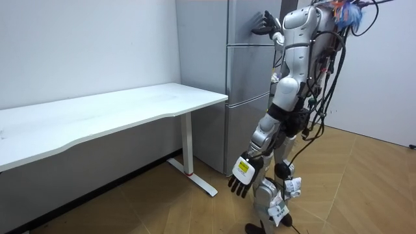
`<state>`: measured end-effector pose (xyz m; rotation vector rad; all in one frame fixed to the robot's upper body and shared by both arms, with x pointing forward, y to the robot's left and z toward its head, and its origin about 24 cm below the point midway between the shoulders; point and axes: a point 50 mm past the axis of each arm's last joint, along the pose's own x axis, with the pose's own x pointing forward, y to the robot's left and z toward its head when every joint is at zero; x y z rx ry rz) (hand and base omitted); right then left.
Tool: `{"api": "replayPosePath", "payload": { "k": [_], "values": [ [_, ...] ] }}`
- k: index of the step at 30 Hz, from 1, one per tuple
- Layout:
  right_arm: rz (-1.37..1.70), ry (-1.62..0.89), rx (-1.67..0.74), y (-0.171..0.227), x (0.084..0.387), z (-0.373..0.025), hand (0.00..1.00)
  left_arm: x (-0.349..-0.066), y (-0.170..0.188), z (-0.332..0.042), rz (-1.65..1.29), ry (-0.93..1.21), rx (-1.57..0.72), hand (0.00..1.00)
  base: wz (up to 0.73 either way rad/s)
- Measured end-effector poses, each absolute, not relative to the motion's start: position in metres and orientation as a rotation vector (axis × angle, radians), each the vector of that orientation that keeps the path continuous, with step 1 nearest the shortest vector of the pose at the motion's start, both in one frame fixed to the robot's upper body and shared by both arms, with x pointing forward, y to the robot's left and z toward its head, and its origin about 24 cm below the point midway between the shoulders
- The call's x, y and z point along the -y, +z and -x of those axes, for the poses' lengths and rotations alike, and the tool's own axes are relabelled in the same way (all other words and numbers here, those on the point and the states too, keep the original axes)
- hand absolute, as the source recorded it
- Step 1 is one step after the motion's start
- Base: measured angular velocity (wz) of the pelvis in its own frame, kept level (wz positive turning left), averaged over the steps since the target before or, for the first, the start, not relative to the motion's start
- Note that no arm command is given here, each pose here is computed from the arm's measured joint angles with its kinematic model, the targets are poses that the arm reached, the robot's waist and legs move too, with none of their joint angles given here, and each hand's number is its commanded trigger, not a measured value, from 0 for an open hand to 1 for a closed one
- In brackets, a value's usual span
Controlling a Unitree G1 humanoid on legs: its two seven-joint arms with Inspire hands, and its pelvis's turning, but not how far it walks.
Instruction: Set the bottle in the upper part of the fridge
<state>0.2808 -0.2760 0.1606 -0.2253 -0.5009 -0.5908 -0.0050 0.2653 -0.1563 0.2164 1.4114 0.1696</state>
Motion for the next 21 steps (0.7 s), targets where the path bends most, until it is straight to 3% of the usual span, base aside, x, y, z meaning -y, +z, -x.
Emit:
{"api": "replayPosePath", "payload": {
  "k": [21],
  "values": [
    [0.206,-0.915,0.490,0.168,0.344,-0.240,0.00,-0.272,-0.152,0.012,-0.208,0.236,-1.375,0.00,-0.01]
  ]
}}
